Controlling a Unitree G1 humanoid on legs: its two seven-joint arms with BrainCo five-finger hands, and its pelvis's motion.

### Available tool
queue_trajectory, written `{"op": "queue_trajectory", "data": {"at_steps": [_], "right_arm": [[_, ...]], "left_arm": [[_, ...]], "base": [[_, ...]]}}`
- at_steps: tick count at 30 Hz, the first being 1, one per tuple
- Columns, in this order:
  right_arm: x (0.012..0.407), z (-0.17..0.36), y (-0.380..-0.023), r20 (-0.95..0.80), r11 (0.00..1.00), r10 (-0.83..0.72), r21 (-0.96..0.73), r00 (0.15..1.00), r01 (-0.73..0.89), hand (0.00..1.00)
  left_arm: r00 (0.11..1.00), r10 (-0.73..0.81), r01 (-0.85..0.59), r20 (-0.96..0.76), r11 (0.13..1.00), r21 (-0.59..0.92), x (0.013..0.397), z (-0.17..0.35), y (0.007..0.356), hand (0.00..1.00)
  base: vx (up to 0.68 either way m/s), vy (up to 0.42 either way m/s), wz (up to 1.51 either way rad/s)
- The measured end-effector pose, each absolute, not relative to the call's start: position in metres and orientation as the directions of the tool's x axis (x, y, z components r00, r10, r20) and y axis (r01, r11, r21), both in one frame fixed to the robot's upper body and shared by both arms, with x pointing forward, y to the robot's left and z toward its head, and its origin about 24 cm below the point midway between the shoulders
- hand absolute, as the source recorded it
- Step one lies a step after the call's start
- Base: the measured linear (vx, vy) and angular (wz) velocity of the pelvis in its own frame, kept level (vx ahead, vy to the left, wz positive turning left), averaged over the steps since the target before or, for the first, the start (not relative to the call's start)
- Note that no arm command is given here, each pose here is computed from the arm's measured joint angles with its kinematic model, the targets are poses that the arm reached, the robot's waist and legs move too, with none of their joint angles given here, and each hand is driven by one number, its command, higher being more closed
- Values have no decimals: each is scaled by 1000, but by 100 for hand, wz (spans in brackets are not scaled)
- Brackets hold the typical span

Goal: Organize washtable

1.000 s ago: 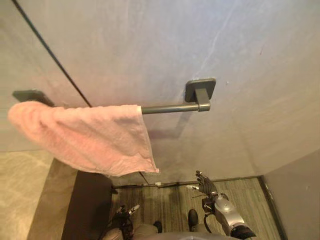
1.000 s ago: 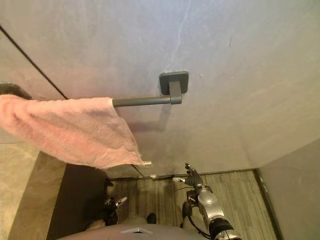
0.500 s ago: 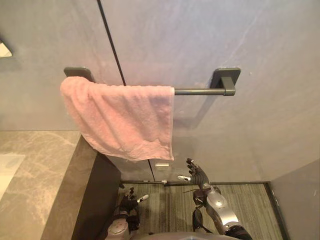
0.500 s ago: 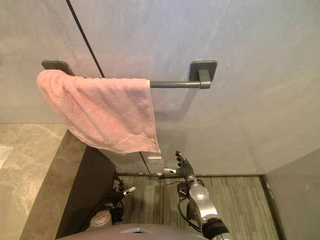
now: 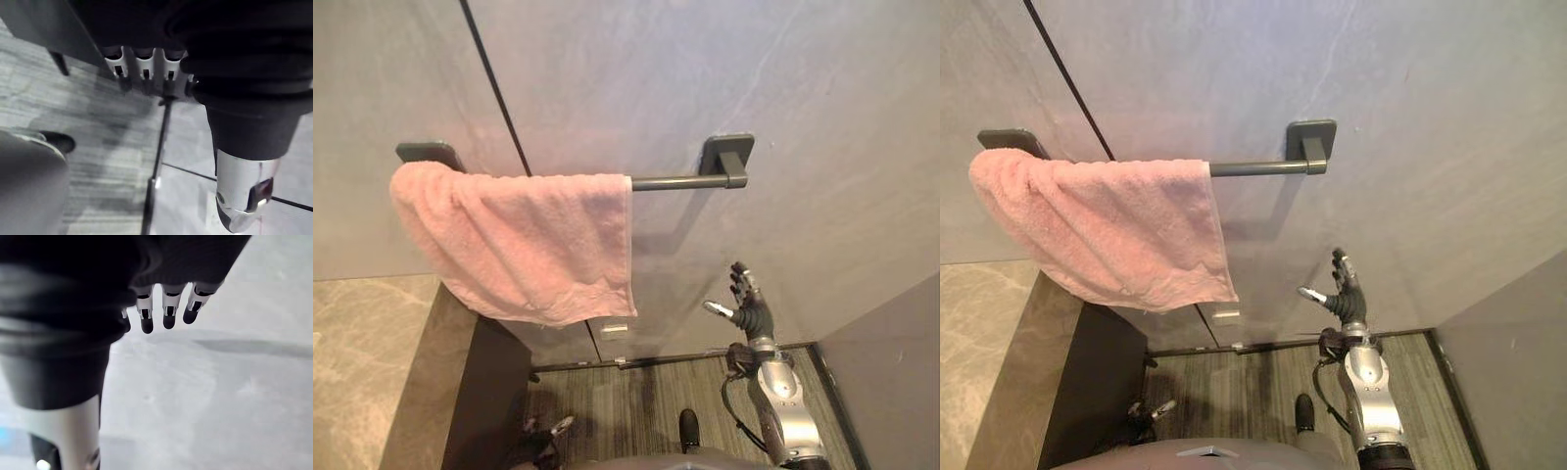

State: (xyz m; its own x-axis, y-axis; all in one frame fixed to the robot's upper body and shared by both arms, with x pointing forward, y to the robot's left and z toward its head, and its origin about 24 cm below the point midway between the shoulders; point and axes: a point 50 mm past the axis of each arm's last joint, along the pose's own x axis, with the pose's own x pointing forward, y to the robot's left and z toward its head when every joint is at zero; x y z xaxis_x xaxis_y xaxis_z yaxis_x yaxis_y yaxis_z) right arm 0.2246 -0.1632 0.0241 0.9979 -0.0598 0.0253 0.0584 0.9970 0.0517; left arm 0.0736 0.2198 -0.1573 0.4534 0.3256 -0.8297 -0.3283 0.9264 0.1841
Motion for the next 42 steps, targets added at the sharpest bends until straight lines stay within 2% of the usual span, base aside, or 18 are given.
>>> {"op": "queue_trajectory", "data": {"at_steps": [7, 12, 17, 25, 31, 36, 39, 42], "right_arm": [[230, 37, -150, 87, 999, 12, 47, 996, -17, 0], [241, 51, -123, 150, 977, 157, 119, 976, -176, 0], [239, 59, -110, 180, 948, 220, 195, 959, -254, 0], [252, 82, -82, 267, 911, 331, 158, 905, -380, 0], [267, 83, -77, 260, 912, 345, 135, 902, -388, 0], [274, 82, -66, 244, 901, 382, 115, 891, -418, 0], [278, 76, -62, 213, 901, 390, 115, 896, -419, 0], [282, 70, -59, 180, 902, 397, 107, 900, -419, 0]], "left_arm": [[353, 346, -349, -869, 911, 221, 52, -163, 226, 0], [354, 351, -354, -867, 908, 223, 53, -163, 226, 0], [349, 361, -360, -865, 904, 232, 53, -163, 226, 0], [340, 376, -400, -862, 887, 229, 53, -163, 226, 0], [337, 394, -439, -855, 869, 227, 54, -162, 228, 0], [374, 417, -490, -828, 847, 206, 65, -157, 228, 0], [479, 431, -498, -765, 851, 168, 90, -145, 228, 0], [619, 457, -557, -638, 829, 54, 119, -119, 226, 0]], "base": [[20, 2, -4], [0, 0, 0], [-3, -13, 6], [-4, -15, 8], [5, -9, 14], [0, -6, 7], [-12, -16, 19], [-10, -12, 25]]}}
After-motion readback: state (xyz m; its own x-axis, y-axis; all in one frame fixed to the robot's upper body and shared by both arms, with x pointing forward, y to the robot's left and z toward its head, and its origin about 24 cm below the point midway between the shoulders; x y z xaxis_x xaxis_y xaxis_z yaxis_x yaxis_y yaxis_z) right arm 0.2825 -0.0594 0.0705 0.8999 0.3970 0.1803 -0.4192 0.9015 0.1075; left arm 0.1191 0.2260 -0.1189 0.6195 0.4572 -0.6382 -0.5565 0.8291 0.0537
